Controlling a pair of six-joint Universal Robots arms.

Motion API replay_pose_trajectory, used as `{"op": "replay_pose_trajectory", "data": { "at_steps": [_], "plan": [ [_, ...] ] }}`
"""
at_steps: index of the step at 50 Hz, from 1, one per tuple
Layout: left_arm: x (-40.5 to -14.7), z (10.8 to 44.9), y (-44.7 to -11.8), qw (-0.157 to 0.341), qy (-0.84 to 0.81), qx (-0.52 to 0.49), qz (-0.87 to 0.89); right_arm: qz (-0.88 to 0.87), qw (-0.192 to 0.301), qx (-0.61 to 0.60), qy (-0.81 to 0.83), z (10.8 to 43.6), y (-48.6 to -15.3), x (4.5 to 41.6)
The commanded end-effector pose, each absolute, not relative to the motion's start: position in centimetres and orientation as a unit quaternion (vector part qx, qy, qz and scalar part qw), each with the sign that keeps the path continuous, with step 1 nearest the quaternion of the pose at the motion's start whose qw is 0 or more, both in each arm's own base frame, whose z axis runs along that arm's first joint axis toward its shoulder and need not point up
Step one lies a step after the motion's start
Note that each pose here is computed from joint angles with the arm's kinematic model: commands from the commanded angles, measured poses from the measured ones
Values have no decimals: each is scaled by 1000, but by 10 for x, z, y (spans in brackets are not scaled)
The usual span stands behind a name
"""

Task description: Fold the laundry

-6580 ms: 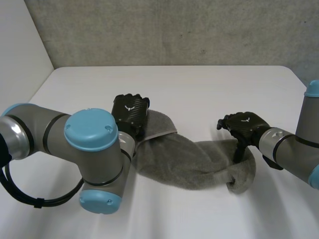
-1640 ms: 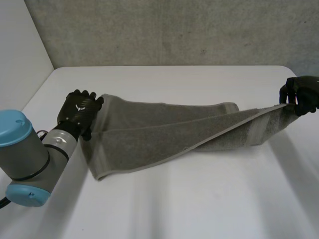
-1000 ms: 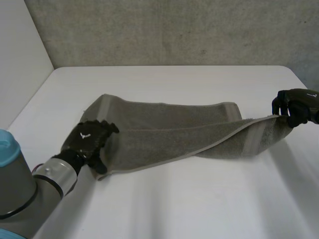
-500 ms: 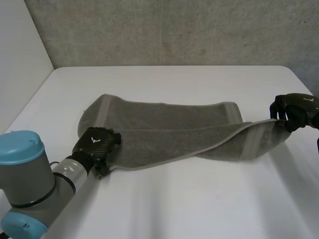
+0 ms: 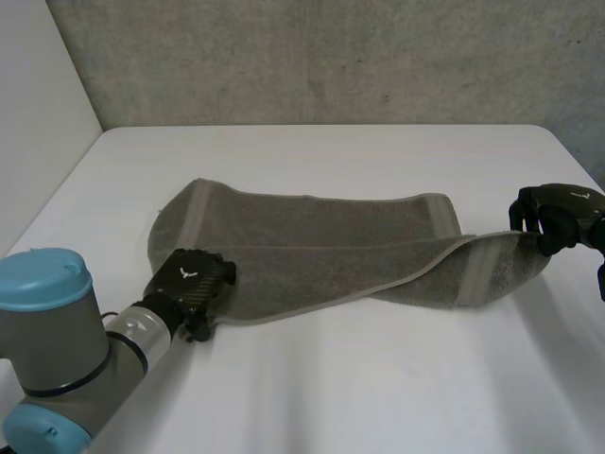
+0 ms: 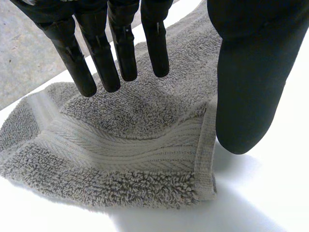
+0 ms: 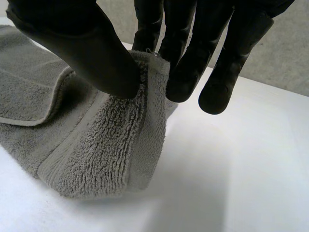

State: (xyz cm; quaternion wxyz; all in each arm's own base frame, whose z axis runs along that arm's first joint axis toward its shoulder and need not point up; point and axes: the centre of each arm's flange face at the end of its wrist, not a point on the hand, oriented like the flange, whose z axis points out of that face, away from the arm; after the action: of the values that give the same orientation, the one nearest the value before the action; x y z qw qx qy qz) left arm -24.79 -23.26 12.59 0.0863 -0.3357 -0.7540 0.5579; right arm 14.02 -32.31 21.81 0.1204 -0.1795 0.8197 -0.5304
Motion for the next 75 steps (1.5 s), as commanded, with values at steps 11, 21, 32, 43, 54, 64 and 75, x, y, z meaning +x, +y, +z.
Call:
{"op": "replay_pose_trajectory", "data": {
  "at_steps": [11, 21, 32, 43, 54, 64, 75],
  "plan": [
    [-256, 120, -256, 82, -750, -333, 566, -530, 118, -183, 820, 217, -323, 140],
    [-260, 129, -267, 79, -738, -332, 582, -532, 118, -184, 818, 218, -323, 140],
    [-247, 157, -279, -21, -702, -356, 617, -546, 118, -188, 808, 230, -325, 142],
    [-228, 338, -255, -85, -534, -273, 796, -700, 58, -219, 677, 372, -302, 147],
    [-221, 288, -285, -74, -667, -320, 668, -542, 43, -376, 750, 343, -292, 180],
    [-223, 217, -321, -63, -745, -347, 566, -433, 22, -431, 791, 265, -308, 216],
    [-252, 283, -414, -87, -628, -301, 713, -570, -96, -398, 712, 270, -389, 246]
  ]
}}
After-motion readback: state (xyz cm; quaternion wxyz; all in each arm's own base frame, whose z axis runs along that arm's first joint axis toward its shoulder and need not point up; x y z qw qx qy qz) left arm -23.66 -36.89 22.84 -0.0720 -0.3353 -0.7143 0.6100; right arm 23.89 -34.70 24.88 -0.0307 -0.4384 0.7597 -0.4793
